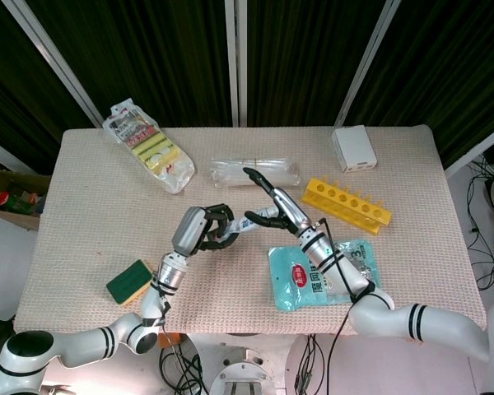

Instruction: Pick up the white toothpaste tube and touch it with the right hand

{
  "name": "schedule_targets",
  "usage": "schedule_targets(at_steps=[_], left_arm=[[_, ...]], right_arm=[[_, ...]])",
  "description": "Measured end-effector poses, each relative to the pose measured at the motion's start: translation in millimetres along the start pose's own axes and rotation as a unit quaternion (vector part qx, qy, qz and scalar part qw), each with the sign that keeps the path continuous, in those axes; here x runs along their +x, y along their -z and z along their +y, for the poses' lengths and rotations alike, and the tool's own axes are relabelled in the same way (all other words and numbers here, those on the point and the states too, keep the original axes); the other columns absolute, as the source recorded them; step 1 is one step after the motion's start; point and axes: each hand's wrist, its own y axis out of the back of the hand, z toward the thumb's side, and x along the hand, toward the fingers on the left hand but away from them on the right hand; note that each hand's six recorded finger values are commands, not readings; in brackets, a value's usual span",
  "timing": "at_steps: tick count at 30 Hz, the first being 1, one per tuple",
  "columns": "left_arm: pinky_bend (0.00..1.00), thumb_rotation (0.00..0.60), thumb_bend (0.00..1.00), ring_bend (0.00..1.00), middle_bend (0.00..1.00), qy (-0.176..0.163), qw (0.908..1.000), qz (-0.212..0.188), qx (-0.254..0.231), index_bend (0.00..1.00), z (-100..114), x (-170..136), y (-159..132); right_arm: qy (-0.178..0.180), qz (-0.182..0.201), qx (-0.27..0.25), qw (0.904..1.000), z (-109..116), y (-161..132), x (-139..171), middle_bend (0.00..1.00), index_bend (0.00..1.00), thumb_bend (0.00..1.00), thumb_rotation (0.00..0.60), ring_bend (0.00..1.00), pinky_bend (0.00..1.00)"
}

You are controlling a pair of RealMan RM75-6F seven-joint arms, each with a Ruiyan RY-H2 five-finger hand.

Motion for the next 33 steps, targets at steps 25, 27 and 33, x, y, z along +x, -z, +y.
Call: schedule_targets(at_steps=[25,27,33], left_arm=[[0.82,0.6,0.49,0.79,0.95,-0.03,0.9967,0.0,-0.076,0.83,4,3,-2],[0.82,0.6,0.49,0.79,0.95,-0.026,0.9963,0.001,-0.082,0.83,1,4,-2],[0.82,0.6,0.49,0.79,0.95,-0.02,0.9957,0.0,-0.091,0.83,-5,6,-3]], right_arm=[[0.046,0.061,-0.152,0.9854,-12,3,-5,0.0,0.0,0.0,0.199,0.0,0.0],[0.043,0.063,-0.157,0.9847,-15,3,-6,0.0,0.0,0.0,0.198,0.0,0.0],[0.043,0.069,-0.165,0.9829,-18,1,-8,0.0,0.0,0.0,0.198,0.0,0.0]])
